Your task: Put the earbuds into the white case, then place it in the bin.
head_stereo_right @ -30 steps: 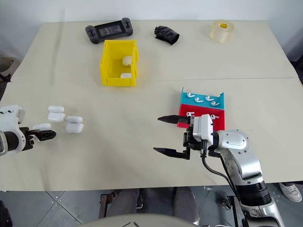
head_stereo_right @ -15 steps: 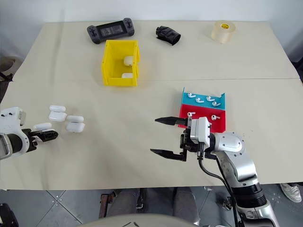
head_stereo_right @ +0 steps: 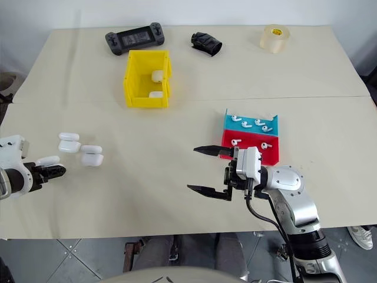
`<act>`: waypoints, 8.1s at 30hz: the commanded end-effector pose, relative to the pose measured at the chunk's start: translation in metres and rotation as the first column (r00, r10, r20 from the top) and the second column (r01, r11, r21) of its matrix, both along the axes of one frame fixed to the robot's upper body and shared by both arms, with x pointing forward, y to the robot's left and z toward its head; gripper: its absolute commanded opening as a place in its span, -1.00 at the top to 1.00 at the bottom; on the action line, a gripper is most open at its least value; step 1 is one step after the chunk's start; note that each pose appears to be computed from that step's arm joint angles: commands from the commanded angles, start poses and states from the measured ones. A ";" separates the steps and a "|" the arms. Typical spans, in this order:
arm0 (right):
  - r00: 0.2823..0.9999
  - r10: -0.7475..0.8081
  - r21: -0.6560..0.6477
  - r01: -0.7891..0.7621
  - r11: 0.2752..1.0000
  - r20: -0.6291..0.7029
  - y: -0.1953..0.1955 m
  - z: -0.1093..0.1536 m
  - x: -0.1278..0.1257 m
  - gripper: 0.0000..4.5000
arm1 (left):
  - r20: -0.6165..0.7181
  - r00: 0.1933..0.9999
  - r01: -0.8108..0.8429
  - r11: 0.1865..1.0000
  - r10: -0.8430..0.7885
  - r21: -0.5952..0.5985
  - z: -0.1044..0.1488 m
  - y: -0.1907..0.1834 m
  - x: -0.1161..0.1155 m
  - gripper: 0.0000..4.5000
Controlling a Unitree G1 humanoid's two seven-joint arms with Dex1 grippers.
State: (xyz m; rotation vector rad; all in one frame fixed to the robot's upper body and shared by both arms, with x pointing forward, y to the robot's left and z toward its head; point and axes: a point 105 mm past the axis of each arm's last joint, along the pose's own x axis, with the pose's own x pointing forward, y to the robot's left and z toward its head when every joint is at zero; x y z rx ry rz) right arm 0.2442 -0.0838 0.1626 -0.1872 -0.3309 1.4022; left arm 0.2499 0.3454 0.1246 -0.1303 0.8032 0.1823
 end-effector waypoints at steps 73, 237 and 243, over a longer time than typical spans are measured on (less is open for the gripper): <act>0.856 -0.514 -0.841 0.319 0.436 0.058 -0.135 -0.009 0.075 -1.00 | 0.776 -0.494 0.855 -0.057 -0.391 0.516 0.042 -0.316 -0.022 -0.31; 0.838 -0.544 -0.593 0.416 0.690 -0.044 -0.133 0.030 0.055 -0.99 | 0.798 -0.372 0.889 0.066 -0.474 0.453 0.042 -0.276 -0.002 -0.30; 0.864 -0.501 -0.722 0.322 0.612 -0.039 -0.113 0.021 0.072 -0.99 | 0.799 -0.385 0.887 0.056 -0.462 0.459 0.042 -0.282 -0.003 -0.30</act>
